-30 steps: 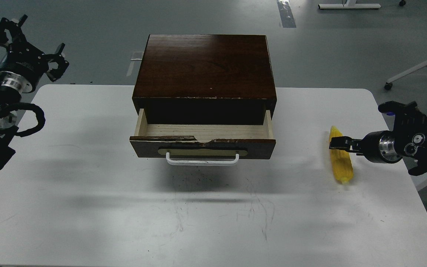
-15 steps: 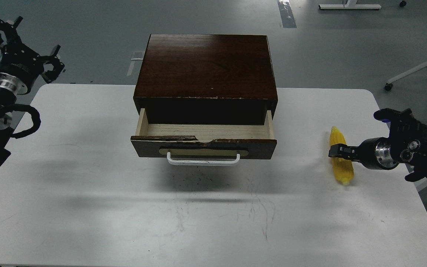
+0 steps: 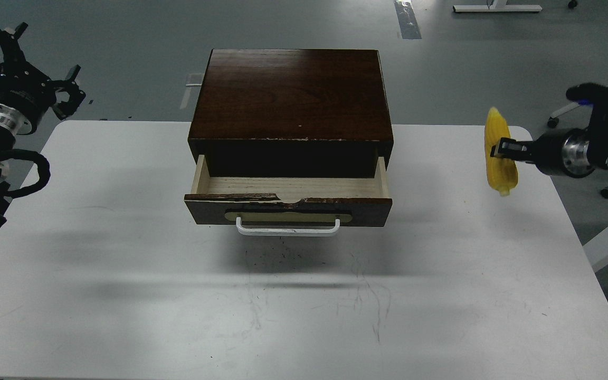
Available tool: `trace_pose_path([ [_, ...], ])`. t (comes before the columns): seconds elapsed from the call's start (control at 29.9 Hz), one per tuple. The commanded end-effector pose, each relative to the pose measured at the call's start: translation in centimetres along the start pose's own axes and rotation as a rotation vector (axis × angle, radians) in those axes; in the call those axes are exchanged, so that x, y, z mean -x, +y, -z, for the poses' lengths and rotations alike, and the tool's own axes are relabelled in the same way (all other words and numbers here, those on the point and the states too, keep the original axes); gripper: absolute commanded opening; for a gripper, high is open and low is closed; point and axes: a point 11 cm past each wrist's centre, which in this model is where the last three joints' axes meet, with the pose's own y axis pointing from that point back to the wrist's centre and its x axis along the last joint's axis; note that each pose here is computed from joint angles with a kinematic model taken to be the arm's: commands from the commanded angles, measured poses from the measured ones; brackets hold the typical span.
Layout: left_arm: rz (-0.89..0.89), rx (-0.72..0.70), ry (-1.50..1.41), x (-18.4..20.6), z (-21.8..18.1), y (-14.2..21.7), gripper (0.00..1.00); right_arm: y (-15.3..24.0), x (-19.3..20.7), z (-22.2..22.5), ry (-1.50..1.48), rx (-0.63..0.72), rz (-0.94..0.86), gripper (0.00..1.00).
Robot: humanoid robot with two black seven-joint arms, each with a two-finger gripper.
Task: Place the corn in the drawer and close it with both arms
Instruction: 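Grasp the corn cob with the right gripper and lift it, then carry the corn over the open drawer and lower it inside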
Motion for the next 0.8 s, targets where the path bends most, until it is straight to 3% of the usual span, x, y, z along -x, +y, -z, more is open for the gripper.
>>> trace_pose_path([
  [0.0,0.012,-0.037,-0.058,0.1,0.6,0.1,0.98,2.7,-5.7,3.8,0.129,-0.053,-0.122,0.00],
  [0.17,0.012,-0.027,-0.059,0.0,0.3,0.1,0.98,5.3,-8.3,10.2,0.360,-0.139,-0.193,0.00],
  [0.3,0.007,-0.010,-0.054,-0.1,-0.3,0.1,0.98,6.8,-7.6,18.1,0.600,-0.256,-0.211,0.00],
  [0.43,0.007,-0.024,-0.074,-0.3,-0.4,0.2,0.98,7.2,-6.6,22.7,0.759,-0.321,-0.218,0.00],
  [0.57,0.003,-0.011,-0.072,-0.4,-0.8,0.2,0.98,6.5,-2.8,28.0,0.987,-0.415,-0.184,0.00],
  [0.77,-0.002,0.002,-0.057,-0.5,-1.1,0.2,0.98,5.2,2.8,30.6,1.251,-0.480,-0.105,0.00],
])
